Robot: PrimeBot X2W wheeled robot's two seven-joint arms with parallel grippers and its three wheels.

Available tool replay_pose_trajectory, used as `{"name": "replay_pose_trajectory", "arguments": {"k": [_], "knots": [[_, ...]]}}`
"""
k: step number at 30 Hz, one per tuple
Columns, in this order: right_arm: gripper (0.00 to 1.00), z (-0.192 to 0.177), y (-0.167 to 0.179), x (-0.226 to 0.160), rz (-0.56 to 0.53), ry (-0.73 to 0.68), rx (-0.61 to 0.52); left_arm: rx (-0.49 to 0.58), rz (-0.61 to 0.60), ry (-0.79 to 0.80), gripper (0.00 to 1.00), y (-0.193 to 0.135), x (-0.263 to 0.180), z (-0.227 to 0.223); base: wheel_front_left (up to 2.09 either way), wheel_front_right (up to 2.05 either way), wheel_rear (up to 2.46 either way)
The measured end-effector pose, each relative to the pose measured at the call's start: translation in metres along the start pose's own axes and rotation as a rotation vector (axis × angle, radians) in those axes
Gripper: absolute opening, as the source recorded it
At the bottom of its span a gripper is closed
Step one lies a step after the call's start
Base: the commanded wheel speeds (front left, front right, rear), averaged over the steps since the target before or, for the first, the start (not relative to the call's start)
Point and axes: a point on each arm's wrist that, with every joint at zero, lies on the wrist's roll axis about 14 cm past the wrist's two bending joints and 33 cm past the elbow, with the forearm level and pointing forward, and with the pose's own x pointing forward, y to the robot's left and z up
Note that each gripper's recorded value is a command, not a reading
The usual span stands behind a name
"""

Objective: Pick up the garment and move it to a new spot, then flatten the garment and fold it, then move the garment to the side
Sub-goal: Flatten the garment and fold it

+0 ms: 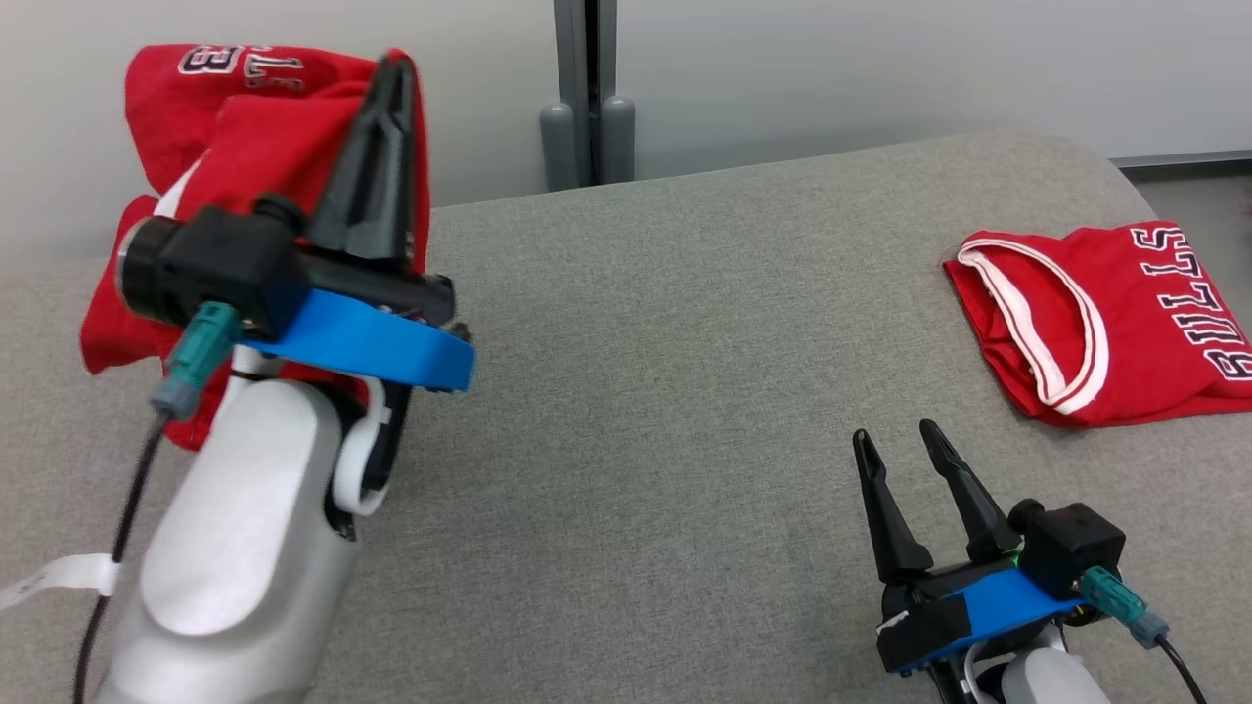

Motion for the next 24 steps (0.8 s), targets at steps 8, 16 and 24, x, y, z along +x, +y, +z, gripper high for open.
{"name": "replay_pose_trajectory", "arguments": {"k": [8, 16, 24], "knots": [[1.0, -0.004, -0.008, 0.0, -0.024, 0.013, 0.006, -0.143, -0.206, 0.314, 0.08, -0.086, -0.025, -0.101, 0.0, 0.0, 0.0], [1.0, -0.002, -0.012, 0.006, -0.034, 0.005, 0.006, -0.263, -0.258, 0.451, 1.0, -0.123, -0.06, -0.145, 0.0, 0.0, 0.0], [1.0, -0.004, 0.004, 0.014, 0.015, 0.007, 0.006, -0.278, -0.152, 0.439, 1.0, -0.089, -0.084, -0.145, 0.0, 0.0, 0.0]]}}
